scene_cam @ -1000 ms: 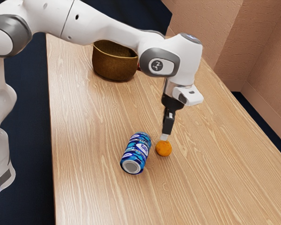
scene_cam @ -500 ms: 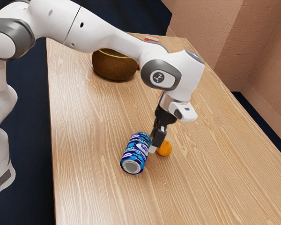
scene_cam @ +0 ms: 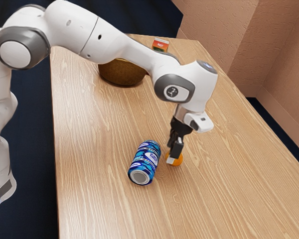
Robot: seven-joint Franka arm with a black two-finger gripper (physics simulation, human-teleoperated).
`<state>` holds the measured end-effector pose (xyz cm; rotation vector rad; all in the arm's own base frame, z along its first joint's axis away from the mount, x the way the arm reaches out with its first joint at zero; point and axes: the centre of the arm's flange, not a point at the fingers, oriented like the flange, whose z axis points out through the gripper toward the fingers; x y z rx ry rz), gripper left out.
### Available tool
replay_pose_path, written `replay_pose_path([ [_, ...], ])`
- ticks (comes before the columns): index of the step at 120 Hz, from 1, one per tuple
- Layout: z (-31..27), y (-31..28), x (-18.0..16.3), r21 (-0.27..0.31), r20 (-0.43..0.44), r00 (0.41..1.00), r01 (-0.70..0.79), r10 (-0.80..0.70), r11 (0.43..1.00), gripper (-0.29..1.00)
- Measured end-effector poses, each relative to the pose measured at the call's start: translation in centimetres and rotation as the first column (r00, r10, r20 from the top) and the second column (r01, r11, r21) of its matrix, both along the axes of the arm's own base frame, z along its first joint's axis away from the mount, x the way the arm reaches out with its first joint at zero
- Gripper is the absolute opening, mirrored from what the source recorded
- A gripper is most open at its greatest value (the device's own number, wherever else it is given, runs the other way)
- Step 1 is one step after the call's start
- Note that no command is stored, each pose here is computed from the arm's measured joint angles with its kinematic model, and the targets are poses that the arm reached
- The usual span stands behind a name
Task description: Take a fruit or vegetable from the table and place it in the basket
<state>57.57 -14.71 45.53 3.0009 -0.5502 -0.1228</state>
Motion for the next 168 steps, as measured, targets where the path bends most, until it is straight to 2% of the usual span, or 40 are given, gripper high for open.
replay_pose_path([
  [61, -3.5, 1.5, 2.5, 0.006, 0.052, 0.998, -0.039, 0.038, 0.999, 0.68],
  [75, -3.8, 2.7, 2.9, 0.034, 0.061, 0.997, -0.042, 0.04, 0.999, 0.47],
  [84, -3.8, 3.3, 3.3, 0.057, 0.071, 0.997, -0.039, 0.035, 0.998, 0.4],
  [95, 1.0, 2.7, 4.8, 0.114, 0.157, 0.987, 0.0, -0.019, 0.993, 0.37],
  [108, 6.6, 4.3, 4.7, 0.158, 0.197, 0.98, -0.012, -0.02, 0.987, 0.37],
  [123, 14.4, 11.0, 1.6, 0.196, 0.235, 0.97, -0.105, 0.057, 0.975, 0.38],
  [136, 19.3, 16.8, -1.5, 0.254, 0.266, 0.957, -0.184, 0.115, 0.949, 0.38],
  [149, 25.2, 21.6, -3.9, 0.263, 0.331, 0.924, -0.282, 0.189, 0.923, 0.38],
  [168, 25.4, 23.5, -5.0, 0.251, 0.286, 0.93, -0.307, 0.233, 0.918, 0.38],
])
